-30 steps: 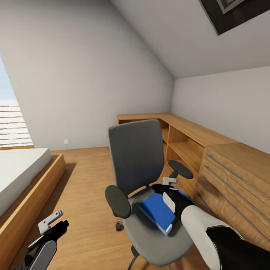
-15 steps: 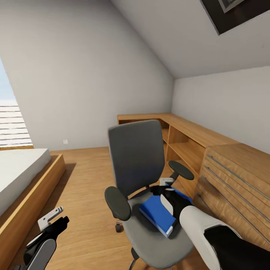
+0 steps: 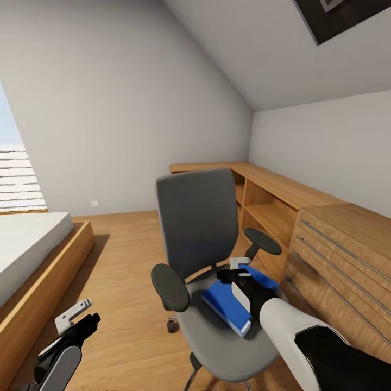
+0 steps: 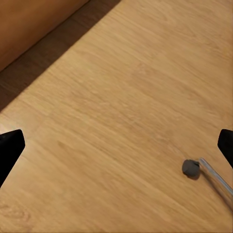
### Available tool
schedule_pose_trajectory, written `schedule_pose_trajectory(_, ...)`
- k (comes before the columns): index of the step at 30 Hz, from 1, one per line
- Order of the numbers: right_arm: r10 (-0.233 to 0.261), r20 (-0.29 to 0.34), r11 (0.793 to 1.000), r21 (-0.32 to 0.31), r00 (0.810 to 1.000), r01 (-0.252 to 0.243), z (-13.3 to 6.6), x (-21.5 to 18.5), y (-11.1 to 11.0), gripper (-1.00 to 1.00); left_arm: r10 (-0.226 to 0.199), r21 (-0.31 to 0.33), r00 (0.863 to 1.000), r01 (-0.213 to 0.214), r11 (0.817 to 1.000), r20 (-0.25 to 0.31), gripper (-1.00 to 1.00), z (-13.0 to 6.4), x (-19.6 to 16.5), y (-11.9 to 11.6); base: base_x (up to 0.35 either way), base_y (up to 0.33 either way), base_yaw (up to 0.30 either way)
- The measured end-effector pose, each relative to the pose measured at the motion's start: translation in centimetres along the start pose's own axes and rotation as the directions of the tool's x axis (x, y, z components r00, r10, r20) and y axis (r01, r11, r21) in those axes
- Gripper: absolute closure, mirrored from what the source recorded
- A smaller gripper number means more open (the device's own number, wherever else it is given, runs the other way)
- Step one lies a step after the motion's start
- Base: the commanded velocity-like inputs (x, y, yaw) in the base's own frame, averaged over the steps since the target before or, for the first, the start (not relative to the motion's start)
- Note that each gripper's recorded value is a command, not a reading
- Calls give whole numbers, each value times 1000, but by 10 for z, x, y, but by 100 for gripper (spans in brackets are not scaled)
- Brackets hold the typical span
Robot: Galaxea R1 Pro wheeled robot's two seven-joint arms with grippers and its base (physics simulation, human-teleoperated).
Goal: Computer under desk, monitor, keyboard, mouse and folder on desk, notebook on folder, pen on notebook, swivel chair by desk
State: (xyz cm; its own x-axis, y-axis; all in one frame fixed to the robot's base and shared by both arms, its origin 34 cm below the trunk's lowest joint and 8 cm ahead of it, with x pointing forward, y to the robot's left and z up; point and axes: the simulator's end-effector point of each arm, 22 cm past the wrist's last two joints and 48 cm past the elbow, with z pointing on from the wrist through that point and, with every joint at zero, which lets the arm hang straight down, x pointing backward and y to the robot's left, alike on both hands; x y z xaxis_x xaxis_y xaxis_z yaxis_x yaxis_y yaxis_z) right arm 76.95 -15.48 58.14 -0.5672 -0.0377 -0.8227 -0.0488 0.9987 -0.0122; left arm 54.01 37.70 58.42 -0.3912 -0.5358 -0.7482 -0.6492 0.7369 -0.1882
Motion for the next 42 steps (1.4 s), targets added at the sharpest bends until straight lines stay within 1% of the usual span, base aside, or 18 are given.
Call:
schedule_pose_trajectory(8, -1, 0, 1000, 2, 1000, 1, 7, 17, 0, -100, 0, 0, 1000, 0, 1000, 1, -100, 9, 14, 6, 0, 0, 0)
schedule_pose_trajectory(15, -6, -14, 1000, 4, 1000, 6, 12, 34, 0, -100, -1, 0, 1000, 1, 1000, 1, -100, 16, 27, 11, 0, 0, 0)
schedule_pose_trajectory(26, -10, -17, 1000, 4, 1000, 10, 12, 34, -1, -100, 0, 0, 1000, 0, 1000, 1, -100, 16, 27, 11, 0, 0, 0)
schedule_pose_trajectory(27, -21, -13, 1000, 4, 1000, 21, 13, 35, 0, -100, 0, 0, 1000, 0, 1000, 1, -100, 17, 29, 12, 0, 0, 0)
schedule_pose_trajectory(28, -22, -8, 1000, 4, 1000, 22, 13, 35, 0, -100, -1, 1, 1000, 1, 1000, 1, -100, 18, 31, 12, 0, 0, 0)
schedule_pose_trajectory(30, -18, 2, 1000, 2, 1000, 18, 14, 34, 1, -100, -1, 1, 1000, 1, 1000, 1, -100, 20, 35, 14, 0, 0, 0)
schedule_pose_trajectory(42, -17, 2, 1000, 2, 1000, 17, 14, 34, 1, -100, -1, 0, 1000, 1, 1000, -1, -100, 20, 36, 15, 0, 0, 0)
